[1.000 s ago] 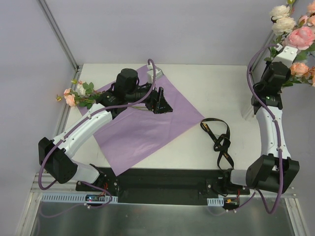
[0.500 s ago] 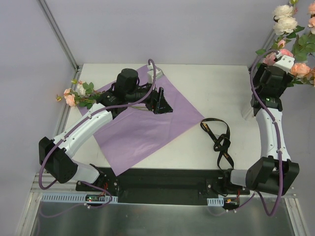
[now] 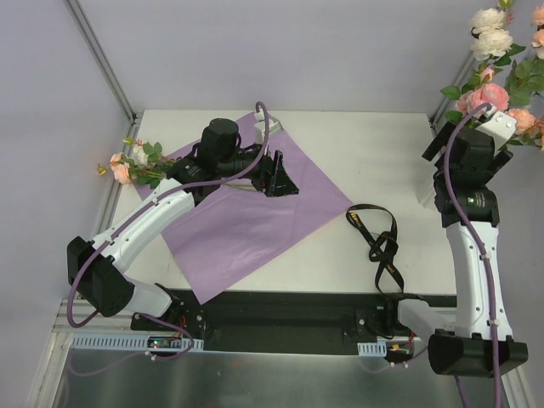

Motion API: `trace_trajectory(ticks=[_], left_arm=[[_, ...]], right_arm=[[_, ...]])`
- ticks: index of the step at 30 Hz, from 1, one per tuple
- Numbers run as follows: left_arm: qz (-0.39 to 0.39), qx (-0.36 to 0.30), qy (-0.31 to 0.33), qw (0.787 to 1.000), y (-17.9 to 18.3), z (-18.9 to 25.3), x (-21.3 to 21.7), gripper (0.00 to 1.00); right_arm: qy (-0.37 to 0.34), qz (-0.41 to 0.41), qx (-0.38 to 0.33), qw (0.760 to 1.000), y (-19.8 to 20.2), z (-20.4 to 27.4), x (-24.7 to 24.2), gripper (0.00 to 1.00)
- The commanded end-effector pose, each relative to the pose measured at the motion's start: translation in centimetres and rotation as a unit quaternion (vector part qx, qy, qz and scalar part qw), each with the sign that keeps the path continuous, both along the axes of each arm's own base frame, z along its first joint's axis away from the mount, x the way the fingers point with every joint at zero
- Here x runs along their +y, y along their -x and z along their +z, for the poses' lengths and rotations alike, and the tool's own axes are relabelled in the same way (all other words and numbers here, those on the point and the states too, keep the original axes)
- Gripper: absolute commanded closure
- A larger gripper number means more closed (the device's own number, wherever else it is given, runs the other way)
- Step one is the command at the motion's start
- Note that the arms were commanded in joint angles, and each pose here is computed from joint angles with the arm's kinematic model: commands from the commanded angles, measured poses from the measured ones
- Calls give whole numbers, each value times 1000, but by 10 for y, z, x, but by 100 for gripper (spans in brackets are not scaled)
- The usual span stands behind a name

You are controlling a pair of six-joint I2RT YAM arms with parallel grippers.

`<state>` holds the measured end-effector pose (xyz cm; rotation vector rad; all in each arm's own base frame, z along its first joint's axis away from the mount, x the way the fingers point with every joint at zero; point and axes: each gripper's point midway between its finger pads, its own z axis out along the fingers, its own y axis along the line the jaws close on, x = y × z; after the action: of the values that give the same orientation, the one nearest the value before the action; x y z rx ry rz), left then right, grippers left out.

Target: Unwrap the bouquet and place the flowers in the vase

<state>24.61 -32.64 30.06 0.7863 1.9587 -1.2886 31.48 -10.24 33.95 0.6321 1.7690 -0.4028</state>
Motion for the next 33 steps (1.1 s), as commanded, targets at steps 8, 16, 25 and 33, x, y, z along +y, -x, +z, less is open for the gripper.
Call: trace_trajectory(ticks=[8, 16, 25, 33], left_arm=[[43, 2, -20, 999, -14, -14, 2, 38], [156, -7, -54, 986, -52, -29, 31, 38], [336, 34, -104, 935, -120, -72, 100, 38], [514, 237, -49, 823, -166, -135, 184, 40]], right_arm=[[-94, 250, 82, 960, 4, -77, 175, 7], [-111, 407, 176, 890, 52, -138, 280, 7], [-103, 451, 165, 871, 84, -148, 293, 7], [-115, 469, 114, 868, 97, -136, 283, 7]])
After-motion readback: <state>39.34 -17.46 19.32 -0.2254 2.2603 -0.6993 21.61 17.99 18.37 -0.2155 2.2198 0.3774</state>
